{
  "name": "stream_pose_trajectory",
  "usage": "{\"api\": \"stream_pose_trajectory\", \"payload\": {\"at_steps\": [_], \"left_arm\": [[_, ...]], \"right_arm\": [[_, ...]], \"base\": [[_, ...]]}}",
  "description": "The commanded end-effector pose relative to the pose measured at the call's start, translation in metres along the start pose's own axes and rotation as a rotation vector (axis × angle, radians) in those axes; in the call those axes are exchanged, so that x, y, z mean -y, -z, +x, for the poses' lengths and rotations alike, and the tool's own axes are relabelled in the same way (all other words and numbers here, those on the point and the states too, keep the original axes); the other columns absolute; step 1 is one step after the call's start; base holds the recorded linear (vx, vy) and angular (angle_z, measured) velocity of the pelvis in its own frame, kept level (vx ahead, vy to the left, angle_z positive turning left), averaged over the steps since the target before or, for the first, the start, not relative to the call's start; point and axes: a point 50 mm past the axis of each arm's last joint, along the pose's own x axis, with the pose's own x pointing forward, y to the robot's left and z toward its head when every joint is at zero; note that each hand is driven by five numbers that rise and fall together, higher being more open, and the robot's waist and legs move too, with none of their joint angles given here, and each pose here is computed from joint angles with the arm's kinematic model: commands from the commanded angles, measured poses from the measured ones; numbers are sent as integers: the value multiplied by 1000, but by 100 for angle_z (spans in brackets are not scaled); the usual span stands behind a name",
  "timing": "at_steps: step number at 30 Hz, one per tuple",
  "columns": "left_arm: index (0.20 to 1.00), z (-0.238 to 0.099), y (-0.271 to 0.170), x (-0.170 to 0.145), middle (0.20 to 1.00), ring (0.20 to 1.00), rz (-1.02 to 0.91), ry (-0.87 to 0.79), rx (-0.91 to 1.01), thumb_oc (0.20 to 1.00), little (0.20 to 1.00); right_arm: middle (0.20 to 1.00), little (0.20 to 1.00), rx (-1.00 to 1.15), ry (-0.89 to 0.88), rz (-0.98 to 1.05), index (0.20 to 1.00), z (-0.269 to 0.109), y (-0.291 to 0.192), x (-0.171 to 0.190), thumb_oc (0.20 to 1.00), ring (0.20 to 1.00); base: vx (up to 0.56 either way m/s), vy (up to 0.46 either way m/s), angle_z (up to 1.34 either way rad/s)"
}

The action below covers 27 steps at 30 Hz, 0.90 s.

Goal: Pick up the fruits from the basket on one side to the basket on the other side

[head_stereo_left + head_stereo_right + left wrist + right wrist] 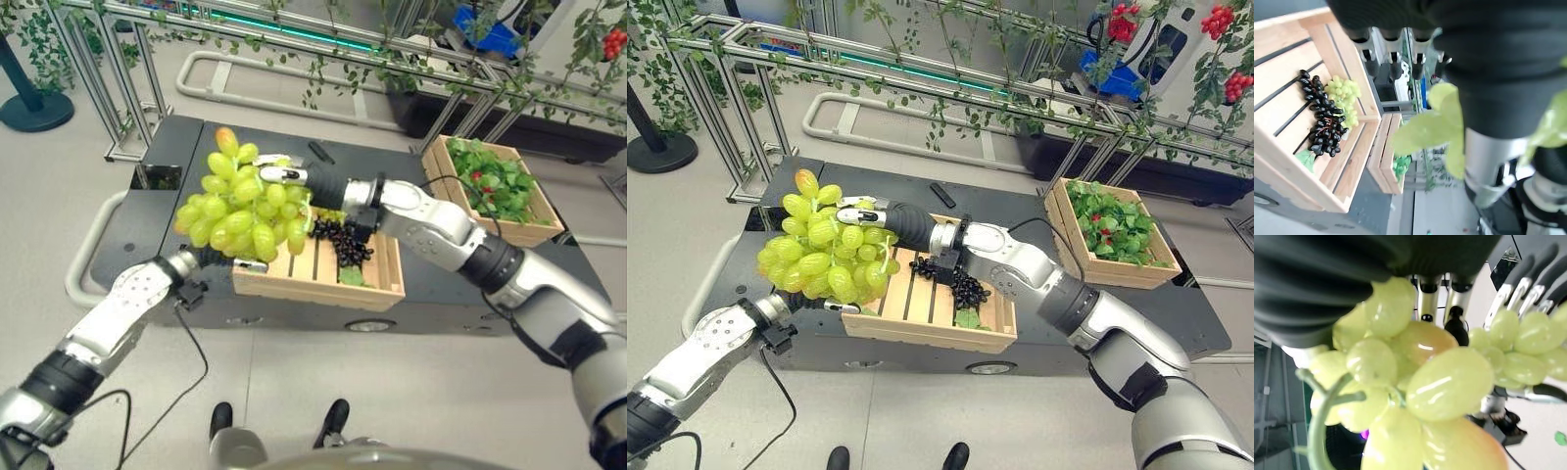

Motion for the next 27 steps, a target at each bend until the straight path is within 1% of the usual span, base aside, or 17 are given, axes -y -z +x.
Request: {"api": "stream_pose_trajectory", "payload": {"at_steps": [1,8,12,19,27], "left_arm": [[1000,-5,-19,-3,1000,1000,11,-12,111,1000,1000],[1000,-20,-6,0,1000,1000,-45,-56,84,1000,1000],[1000,-22,-1,2,1000,1000,-78,-76,85,1000,1000],[1000,-22,3,8,1000,1000,-134,-82,97,1000,1000],[1000,-17,1,6,1000,1000,-131,-110,115,1000,1000]], "right_arm": [[200,200,238,32,-93,200,-3,-55,9,200,200],[200,200,234,153,-92,200,-32,-54,30,200,200],[200,200,239,177,-66,200,-36,-49,32,200,200],[200,200,216,165,-33,200,-35,-38,28,200,200],[200,200,180,119,-24,200,-31,-31,20,200,200]], "base": [[0,0,0],[0,0,0],[0,0,0],[0,0,0],[0,0,0]]}}
